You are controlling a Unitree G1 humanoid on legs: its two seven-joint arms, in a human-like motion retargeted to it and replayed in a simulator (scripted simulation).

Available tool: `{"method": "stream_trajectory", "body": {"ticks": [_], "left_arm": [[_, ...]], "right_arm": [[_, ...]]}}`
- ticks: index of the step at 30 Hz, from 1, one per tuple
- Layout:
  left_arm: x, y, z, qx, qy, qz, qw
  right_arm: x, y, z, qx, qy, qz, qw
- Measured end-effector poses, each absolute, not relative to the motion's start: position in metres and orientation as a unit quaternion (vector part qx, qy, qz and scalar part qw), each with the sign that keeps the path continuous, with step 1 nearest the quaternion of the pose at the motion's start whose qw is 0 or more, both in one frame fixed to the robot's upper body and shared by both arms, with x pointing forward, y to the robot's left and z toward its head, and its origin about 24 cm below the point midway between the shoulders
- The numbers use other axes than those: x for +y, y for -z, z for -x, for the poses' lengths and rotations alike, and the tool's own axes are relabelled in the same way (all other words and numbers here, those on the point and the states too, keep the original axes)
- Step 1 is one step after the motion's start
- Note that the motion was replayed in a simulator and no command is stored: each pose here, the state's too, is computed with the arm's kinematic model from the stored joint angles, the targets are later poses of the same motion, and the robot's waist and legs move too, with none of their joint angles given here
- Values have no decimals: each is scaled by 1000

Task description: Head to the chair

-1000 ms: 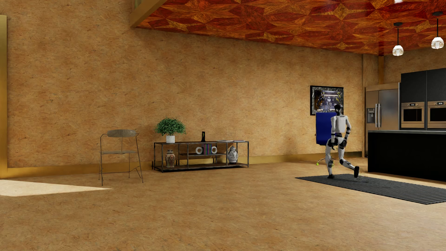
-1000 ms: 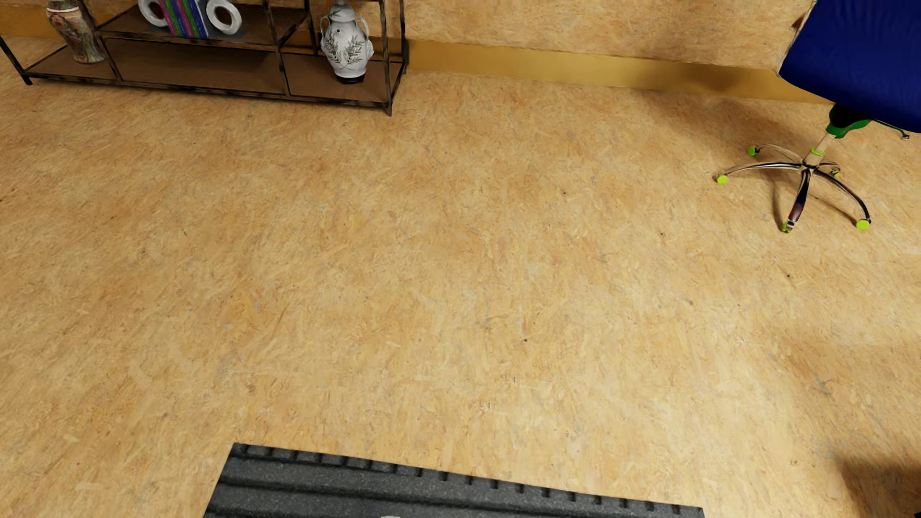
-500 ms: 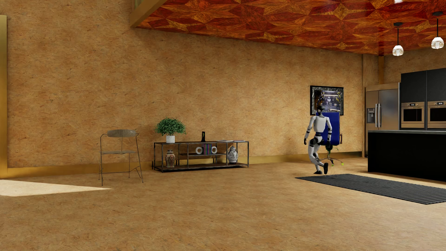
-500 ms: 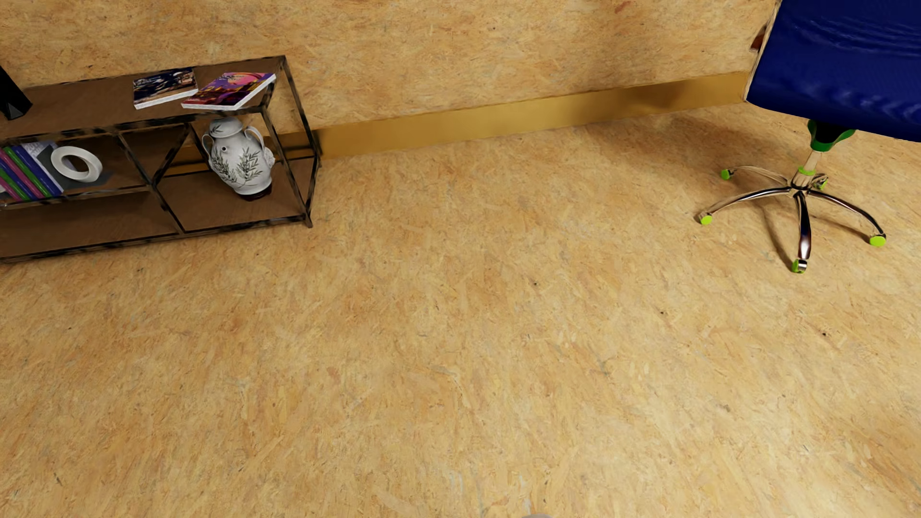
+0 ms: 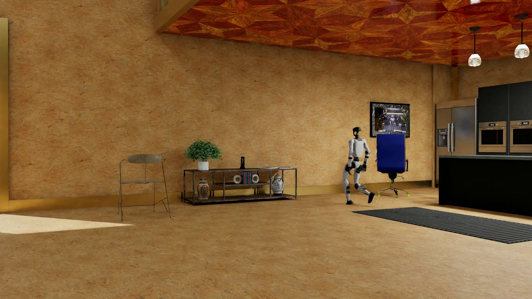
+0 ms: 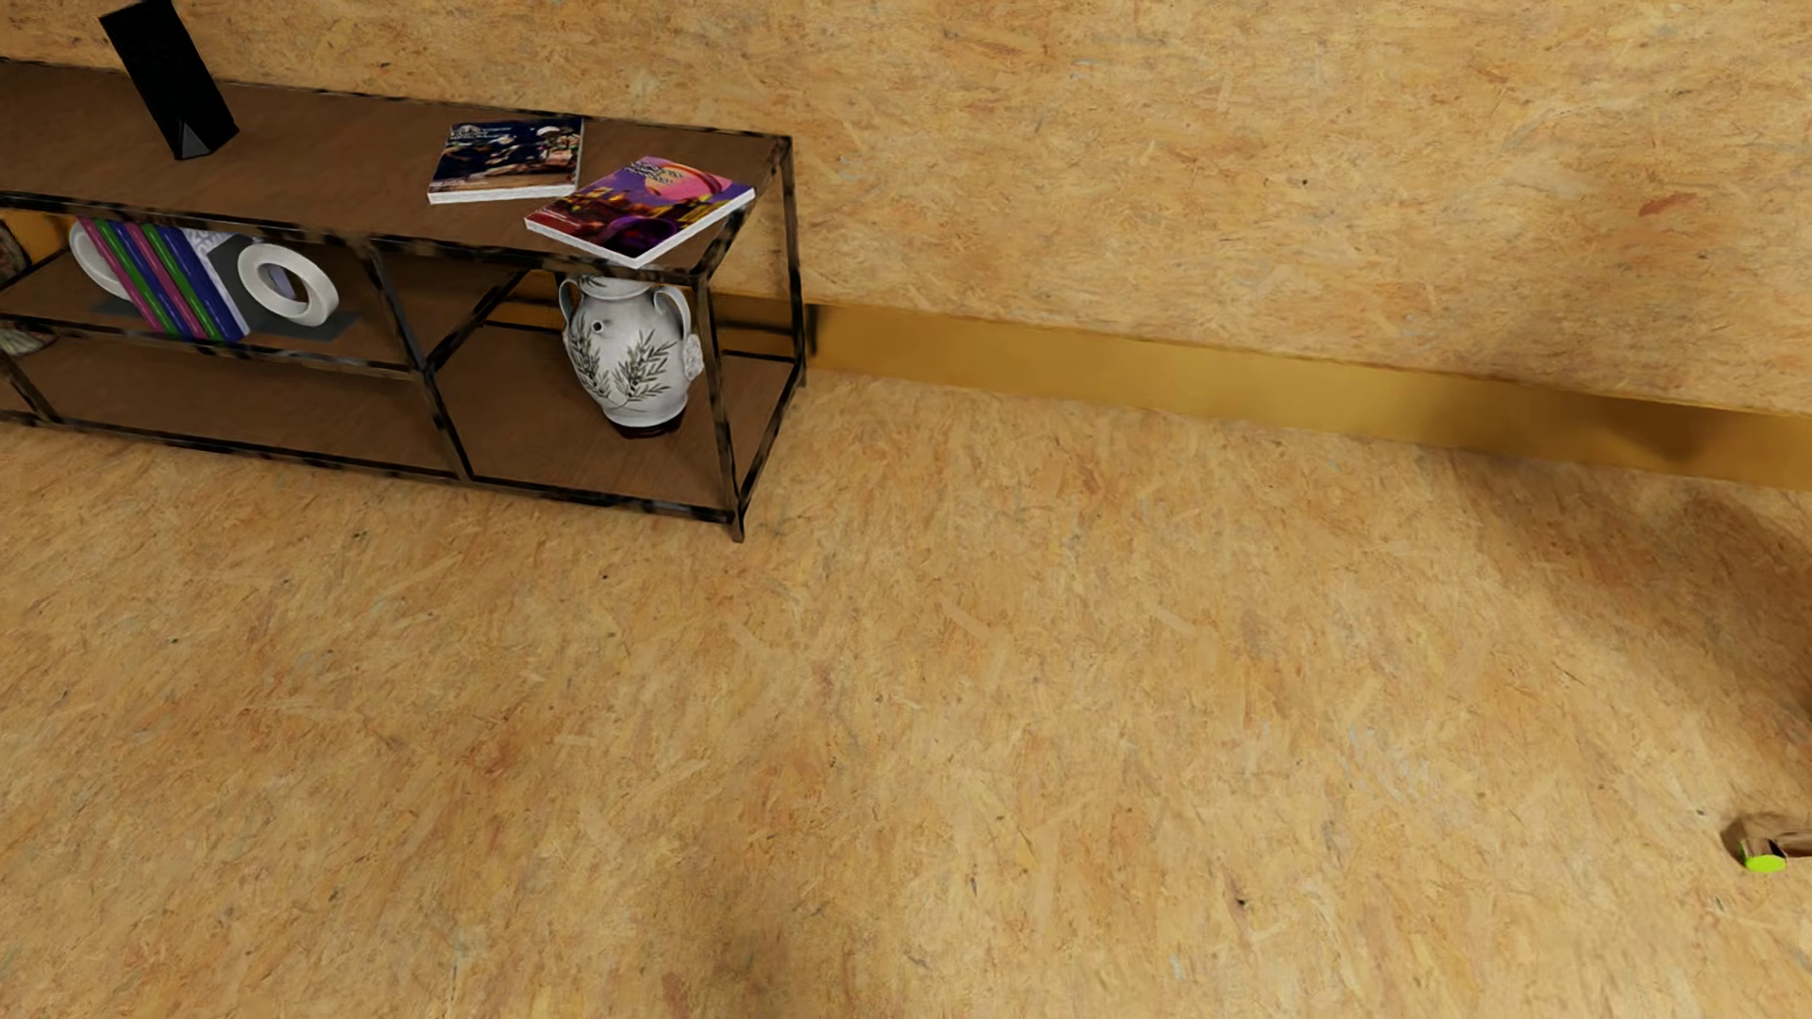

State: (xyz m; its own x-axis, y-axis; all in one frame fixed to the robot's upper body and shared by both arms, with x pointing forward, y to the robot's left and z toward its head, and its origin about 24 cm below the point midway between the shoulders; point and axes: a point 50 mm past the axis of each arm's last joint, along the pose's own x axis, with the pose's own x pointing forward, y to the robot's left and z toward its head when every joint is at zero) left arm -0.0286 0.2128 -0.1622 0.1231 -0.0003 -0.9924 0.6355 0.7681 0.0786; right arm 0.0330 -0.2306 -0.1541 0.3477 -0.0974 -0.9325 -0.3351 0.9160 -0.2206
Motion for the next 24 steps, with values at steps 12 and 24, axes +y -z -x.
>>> {"method": "stream_trajectory", "body": {"ticks": [12, 24], "left_arm": [[190, 142, -97, 462, 192, -243, 831], [212, 158, 74, 661, 260, -256, 656]], "right_arm": [[-257, 154, 18, 636, -79, 224, 735], [-238, 131, -94, 472, -96, 237, 844]]}}
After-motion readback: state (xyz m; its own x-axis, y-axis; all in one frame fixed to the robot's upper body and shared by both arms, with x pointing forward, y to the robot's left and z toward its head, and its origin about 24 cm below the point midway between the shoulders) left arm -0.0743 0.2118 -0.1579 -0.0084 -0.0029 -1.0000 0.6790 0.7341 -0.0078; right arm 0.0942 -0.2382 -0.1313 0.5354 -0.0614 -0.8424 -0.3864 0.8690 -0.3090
